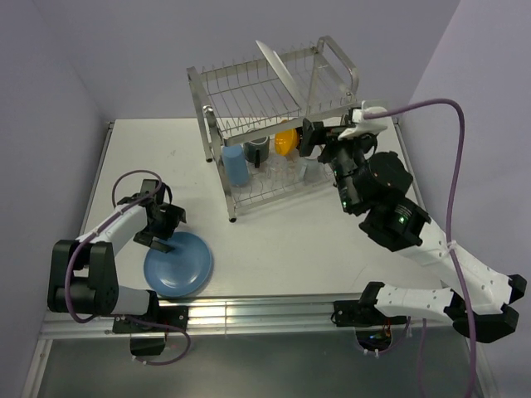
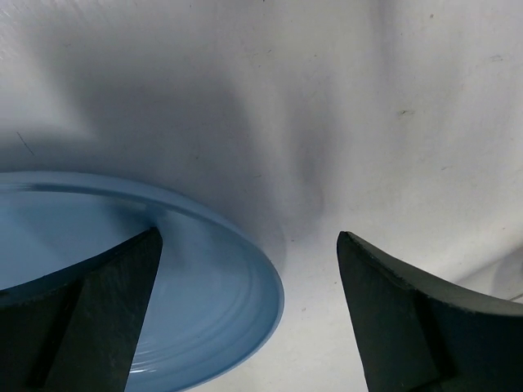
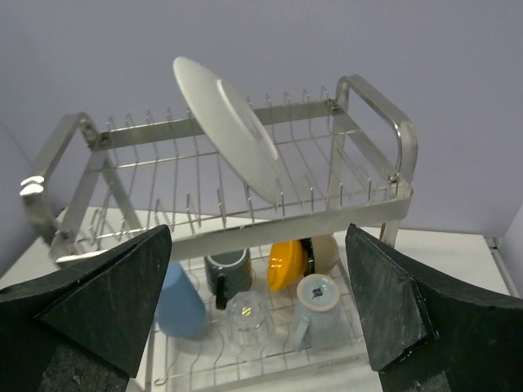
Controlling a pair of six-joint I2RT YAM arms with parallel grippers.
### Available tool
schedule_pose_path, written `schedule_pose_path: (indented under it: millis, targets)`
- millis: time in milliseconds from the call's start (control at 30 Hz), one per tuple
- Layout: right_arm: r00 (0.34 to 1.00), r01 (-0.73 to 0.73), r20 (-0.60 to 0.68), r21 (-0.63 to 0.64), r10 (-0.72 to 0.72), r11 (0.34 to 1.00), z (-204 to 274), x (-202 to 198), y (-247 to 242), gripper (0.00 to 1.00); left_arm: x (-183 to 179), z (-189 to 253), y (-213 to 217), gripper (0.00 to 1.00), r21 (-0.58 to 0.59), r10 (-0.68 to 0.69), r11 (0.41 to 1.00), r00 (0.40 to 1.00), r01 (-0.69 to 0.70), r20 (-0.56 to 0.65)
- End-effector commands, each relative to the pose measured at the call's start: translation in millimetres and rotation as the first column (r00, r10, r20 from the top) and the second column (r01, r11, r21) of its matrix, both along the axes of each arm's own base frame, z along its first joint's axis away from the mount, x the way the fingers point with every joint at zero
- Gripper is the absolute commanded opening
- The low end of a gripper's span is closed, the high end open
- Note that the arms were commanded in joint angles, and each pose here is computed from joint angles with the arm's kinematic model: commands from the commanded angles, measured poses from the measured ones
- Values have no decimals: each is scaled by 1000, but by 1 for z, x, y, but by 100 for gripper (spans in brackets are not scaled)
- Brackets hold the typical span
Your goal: Load the mixed dishes into the dish rack
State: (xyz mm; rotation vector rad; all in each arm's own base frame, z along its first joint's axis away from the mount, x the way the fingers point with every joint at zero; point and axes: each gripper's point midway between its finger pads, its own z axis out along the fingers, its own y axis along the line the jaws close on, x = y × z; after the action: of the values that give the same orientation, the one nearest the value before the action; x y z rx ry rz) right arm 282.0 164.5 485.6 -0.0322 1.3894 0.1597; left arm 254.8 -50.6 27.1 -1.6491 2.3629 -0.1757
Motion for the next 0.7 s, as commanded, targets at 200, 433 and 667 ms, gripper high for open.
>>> schedule_pose_path:
  millis: [200,433,667]
  targets:
    - [1000,12,14,111,-14,994,1,-35,-23,94,-14,-17,19,94,128,44,991,997,-35,-67]
    - [1000,10,-25,69,-9,998,-17,-43,-12,94,-18,-35,17,55,167,-8,985,990,32,-144]
    - [997,-5,-71,9,5,1000,-41,-57,7,94,-20,-46,13,0,150,-44,986,986,68,-162]
